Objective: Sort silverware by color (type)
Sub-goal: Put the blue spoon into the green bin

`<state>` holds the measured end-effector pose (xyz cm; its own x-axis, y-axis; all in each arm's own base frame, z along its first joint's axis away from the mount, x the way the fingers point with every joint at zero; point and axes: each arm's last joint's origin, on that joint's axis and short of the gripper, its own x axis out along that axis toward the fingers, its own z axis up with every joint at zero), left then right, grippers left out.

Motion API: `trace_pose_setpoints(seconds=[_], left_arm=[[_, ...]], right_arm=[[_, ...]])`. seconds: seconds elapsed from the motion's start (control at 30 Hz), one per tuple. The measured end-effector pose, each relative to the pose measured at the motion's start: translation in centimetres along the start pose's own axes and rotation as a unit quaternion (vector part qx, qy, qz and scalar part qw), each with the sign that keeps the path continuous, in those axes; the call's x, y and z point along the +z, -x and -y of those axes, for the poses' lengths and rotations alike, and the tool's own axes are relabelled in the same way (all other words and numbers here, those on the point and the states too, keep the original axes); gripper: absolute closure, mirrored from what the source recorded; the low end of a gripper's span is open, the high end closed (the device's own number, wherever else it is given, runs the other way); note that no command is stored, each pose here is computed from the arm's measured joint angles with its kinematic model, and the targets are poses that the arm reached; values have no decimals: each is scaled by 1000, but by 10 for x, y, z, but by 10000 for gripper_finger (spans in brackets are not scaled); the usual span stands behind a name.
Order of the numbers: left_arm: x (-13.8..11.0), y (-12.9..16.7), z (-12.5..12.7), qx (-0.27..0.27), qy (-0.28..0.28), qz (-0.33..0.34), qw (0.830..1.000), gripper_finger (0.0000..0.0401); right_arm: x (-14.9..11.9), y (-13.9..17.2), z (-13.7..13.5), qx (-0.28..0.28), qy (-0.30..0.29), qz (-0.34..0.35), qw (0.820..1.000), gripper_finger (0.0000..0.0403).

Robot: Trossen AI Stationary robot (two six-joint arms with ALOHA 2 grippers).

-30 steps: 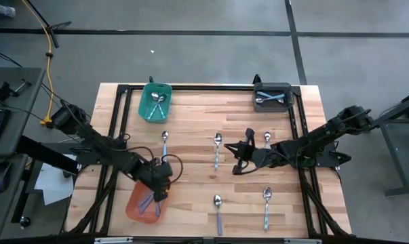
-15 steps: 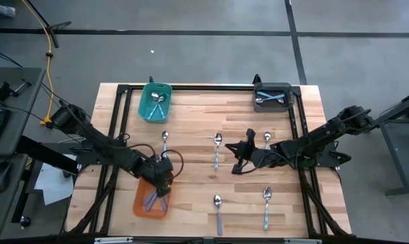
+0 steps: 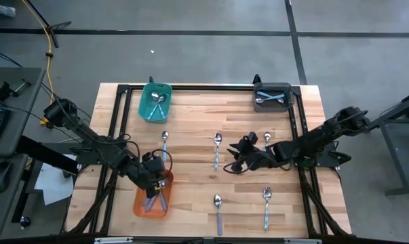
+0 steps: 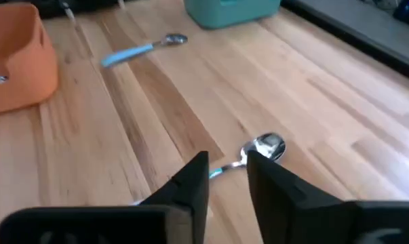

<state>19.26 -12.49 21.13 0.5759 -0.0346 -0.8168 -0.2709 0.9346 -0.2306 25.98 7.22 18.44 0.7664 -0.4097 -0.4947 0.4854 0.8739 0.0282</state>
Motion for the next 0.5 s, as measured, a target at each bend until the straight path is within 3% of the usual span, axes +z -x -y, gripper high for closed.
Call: trace_pose_setpoints(seconds=[0.3,0.5], left_arm=[[28,-6,-13,-13,-63,42,997,401],[32,-28,-30,-80,-69,118,987,401]], right_arm=[[-20,-24,0,-24,-71,-42,996,260],[-17,-33,8,-21,-127,-58,990,217]])
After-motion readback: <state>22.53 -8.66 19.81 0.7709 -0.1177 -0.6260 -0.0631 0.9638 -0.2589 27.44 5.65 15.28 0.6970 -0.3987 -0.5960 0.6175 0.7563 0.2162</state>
